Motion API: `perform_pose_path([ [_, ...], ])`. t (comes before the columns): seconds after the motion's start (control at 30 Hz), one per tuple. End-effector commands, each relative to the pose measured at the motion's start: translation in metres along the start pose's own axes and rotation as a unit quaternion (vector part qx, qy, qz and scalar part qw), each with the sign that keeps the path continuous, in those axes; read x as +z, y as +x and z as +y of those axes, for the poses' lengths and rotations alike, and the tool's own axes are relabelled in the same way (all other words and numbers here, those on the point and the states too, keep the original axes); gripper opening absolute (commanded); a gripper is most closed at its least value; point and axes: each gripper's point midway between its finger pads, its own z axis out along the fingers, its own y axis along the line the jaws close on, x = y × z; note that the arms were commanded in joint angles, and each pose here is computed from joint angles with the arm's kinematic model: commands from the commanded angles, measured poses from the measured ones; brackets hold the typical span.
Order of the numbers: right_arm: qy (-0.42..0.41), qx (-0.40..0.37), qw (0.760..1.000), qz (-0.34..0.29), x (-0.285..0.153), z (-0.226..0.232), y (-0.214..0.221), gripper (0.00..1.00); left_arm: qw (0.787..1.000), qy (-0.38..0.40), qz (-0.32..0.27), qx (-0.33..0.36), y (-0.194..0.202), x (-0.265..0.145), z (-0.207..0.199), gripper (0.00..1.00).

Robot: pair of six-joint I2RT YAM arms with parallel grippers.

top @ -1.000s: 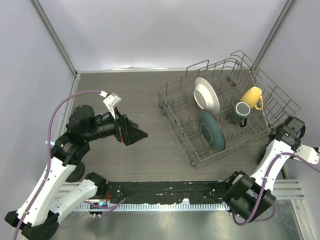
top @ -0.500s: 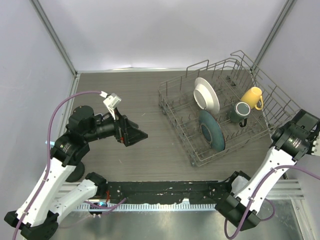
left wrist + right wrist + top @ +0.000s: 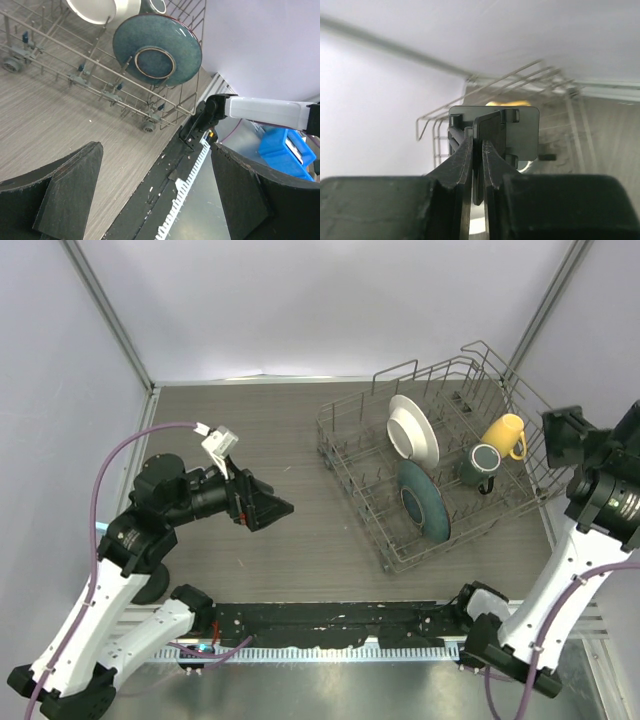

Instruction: Place the phone on the phone stand

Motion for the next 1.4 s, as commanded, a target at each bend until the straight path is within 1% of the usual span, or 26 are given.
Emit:
perform_pose_path([
  [0.0,-0.111,0.015,0.991,0.07,-0.015,0.069,0.019,0.0,0.999,-0.016,-0.045,0.015,-0.019,-0.006,-0.002,0.93],
  [0.03,-0.138,0.005,0.985,0.103,-0.023,0.085,0.038,0.0,0.998,-0.022,-0.054,0.012,-0.022,-0.007,-0.001,0.93],
  [0.1,-0.163,0.008,0.979,0.12,-0.035,0.108,0.054,0.0,0.997,-0.027,-0.07,0.013,-0.027,-0.012,-0.002,0.93],
  [0.13,-0.167,-0.003,0.977,0.136,-0.035,0.119,0.071,0.0,0.996,-0.035,-0.077,0.014,-0.029,-0.013,0.0,0.93],
  [0.17,-0.2,-0.024,0.963,0.177,-0.057,0.136,0.103,0.0,0.995,-0.05,-0.09,0.011,-0.034,-0.016,0.004,0.93],
  [0.2,-0.21,-0.028,0.963,0.169,-0.068,0.148,0.11,0.0,0.993,-0.059,-0.098,0.011,-0.036,-0.018,0.005,0.93],
  [0.23,-0.21,-0.049,0.96,0.181,-0.071,0.159,0.137,0.0,0.992,-0.066,-0.11,0.012,-0.039,-0.023,0.005,0.93],
  [0.27,-0.249,-0.077,0.94,0.22,-0.112,0.17,0.172,0.0,0.989,-0.09,-0.12,0.006,-0.041,-0.027,0.012,0.93],
  [0.33,-0.269,-0.087,0.935,0.215,-0.14,0.187,0.191,0.0,0.983,-0.114,-0.144,0.004,-0.046,-0.039,0.015,0.93],
  [0.37,-0.275,-0.109,0.927,0.23,-0.152,0.192,0.223,0.0,0.98,-0.133,-0.15,-0.001,-0.045,-0.045,0.02,0.93],
  [0.4,-0.304,-0.122,0.908,0.26,-0.187,0.195,0.247,0.0,0.972,-0.16,-0.171,-0.005,-0.049,-0.053,0.028,0.93],
  [0.43,-0.312,-0.128,0.903,0.268,-0.2,0.196,0.261,0.0,0.967,-0.175,-0.185,-0.007,-0.051,-0.06,0.031,0.93],
  [0.47,-0.32,-0.133,0.895,0.281,-0.215,0.199,0.286,0.0,0.961,-0.185,-0.205,-0.007,-0.052,-0.074,0.03,0.93],
  [0.5,-0.341,-0.149,0.876,0.307,-0.246,0.191,0.308,0.0,0.948,-0.217,-0.231,-0.013,-0.056,-0.086,0.039,0.94],
  [0.57,-0.346,-0.154,0.867,0.325,-0.27,0.183,0.337,0.0,0.934,-0.234,-0.268,-0.016,-0.057,-0.109,0.038,0.93],
  [0.6,-0.339,-0.172,0.865,0.328,-0.275,0.173,0.36,0.0,0.928,-0.244,-0.281,-0.022,-0.057,-0.116,0.041,0.93],
  [0.63,-0.344,-0.182,0.857,0.338,-0.29,0.161,0.375,0.0,0.92,-0.256,-0.297,-0.024,-0.058,-0.124,0.044,0.93],
  [0.67,-0.338,-0.167,0.858,0.349,-0.296,0.157,0.387,0.0,0.915,-0.253,-0.312,-0.024,-0.057,-0.132,0.041,0.93],
  [0.7,-0.326,-0.186,0.856,0.357,-0.292,0.138,0.411,0.0,0.915,-0.254,-0.312,-0.025,-0.054,-0.133,0.043,0.93],
  [0.77,-0.313,-0.168,0.853,0.384,-0.297,0.122,0.436,0.0,0.917,-0.25,-0.31,-0.027,-0.05,-0.131,0.043,0.93],
  [0.8,-0.284,-0.163,0.86,0.391,-0.288,0.102,0.455,0.0,0.919,-0.253,-0.3,-0.029,-0.046,-0.126,0.047,0.93],
  [0.87,-0.26,-0.16,0.867,0.393,-0.282,0.085,0.47,0.0,0.926,-0.255,-0.276,-0.028,-0.039,-0.119,0.05,0.94],
  [0.9,-0.238,-0.146,0.876,0.394,-0.274,0.073,0.479,0.0,0.93,-0.26,-0.258,-0.029,-0.037,-0.111,0.055,0.95],
  [1.0,-0.219,-0.135,0.881,0.396,-0.266,0.052,0.502,0.0,0.94,-0.259,-0.22,-0.028,-0.029,-0.095,0.06,0.96],
  [1.17,-0.195,-0.163,0.883,0.395,-0.262,0.029,0.532,0.0,0.95,-0.239,-0.194,-0.052,-0.017,-0.071,0.066,0.96],
  [1.37,-0.178,-0.182,0.888,0.384,-0.257,0.01,0.556,0.0,0.948,-0.258,-0.172,-0.076,0.003,-0.06,0.085,0.96],
])
